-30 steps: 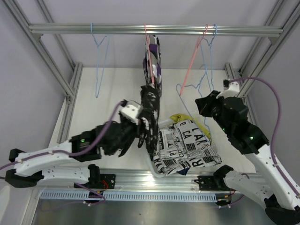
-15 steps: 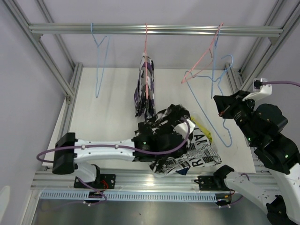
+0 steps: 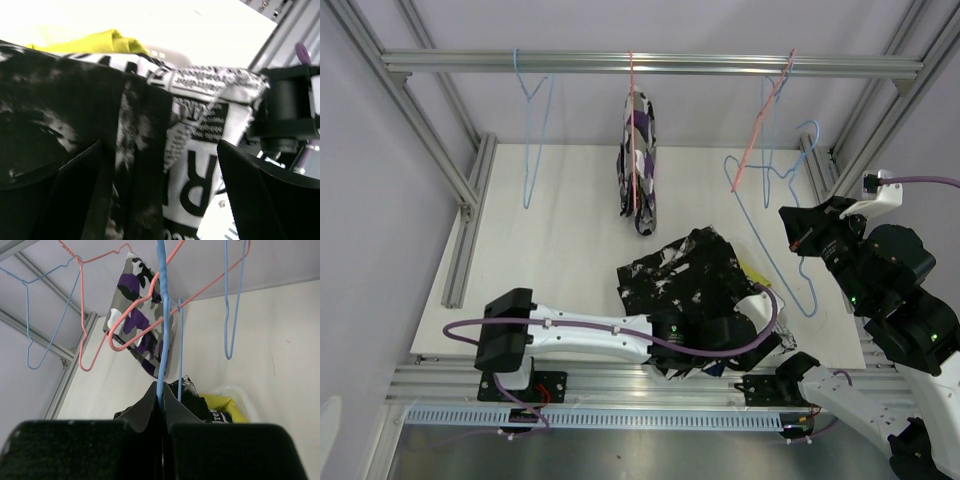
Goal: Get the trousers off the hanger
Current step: Place the trousers in the bin.
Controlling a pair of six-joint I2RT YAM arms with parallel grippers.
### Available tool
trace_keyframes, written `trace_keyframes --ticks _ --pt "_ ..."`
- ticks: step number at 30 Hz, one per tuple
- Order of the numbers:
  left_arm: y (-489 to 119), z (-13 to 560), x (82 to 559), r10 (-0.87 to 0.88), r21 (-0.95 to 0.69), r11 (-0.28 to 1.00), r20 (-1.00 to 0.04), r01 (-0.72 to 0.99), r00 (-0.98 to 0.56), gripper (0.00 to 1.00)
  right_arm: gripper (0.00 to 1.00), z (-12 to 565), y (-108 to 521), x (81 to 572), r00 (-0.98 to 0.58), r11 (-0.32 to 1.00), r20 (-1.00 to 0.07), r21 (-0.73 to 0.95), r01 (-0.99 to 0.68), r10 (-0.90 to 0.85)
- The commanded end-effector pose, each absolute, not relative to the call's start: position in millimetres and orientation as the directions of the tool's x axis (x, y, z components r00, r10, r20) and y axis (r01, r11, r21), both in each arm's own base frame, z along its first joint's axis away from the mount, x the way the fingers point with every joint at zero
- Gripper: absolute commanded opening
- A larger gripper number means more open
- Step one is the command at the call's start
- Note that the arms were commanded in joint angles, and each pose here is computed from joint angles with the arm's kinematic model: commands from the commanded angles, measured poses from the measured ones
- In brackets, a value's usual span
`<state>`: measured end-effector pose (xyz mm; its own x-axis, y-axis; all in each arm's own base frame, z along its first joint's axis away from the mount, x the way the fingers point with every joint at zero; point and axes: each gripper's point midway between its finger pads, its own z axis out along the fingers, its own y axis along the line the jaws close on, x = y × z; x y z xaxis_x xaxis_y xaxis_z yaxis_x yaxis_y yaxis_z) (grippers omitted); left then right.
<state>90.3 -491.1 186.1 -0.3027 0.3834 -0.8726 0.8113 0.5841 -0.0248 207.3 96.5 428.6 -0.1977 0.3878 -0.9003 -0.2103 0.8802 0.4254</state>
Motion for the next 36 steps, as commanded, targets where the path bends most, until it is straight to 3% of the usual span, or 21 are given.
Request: trace_keyframes --ticks 1,9,15,21,29,32,36 --pt "-484 205 75 0.354 -0.066 0.574 -0.879 0.817 -0.320 0.99 0.00 441 89 206 -0.151 0.882 -0.905 0.422 -0.207 0.398" --pt "-425 271 75 0.271 -0.055 0.610 -0.923 0.790 -0.273 1.00 0.00 441 93 207 -0.151 0.874 -0.900 0.434 -0.220 0.409" --pt "-381 282 95 0.203 -0.041 0.674 -0.950 0.737 -0.239 0.99 0.00 443 93 203 -0.150 0.868 -0.899 0.437 -0.235 0.412" --pt "-383 257 122 0.166 -0.053 0.722 -0.954 0.690 -0.248 0.99 0.00 436 91 200 -0.158 0.870 -0.899 0.435 -0.229 0.408" --pt "-408 180 175 0.154 -0.121 0.778 -0.914 0.616 -0.375 0.99 0.00 425 84 196 -0.166 0.886 -0.908 0.413 -0.210 0.384" --pt "-421 127 178 0.213 -0.111 0.786 -0.876 0.609 -0.434 0.99 0.00 421 80 194 -0.163 0.894 -0.913 0.401 -0.201 0.373" --pt "-428 97 162 0.243 -0.128 0.779 -0.841 0.614 -0.483 0.99 0.00 425 75 190 -0.151 0.903 -0.923 0.380 -0.201 0.355"
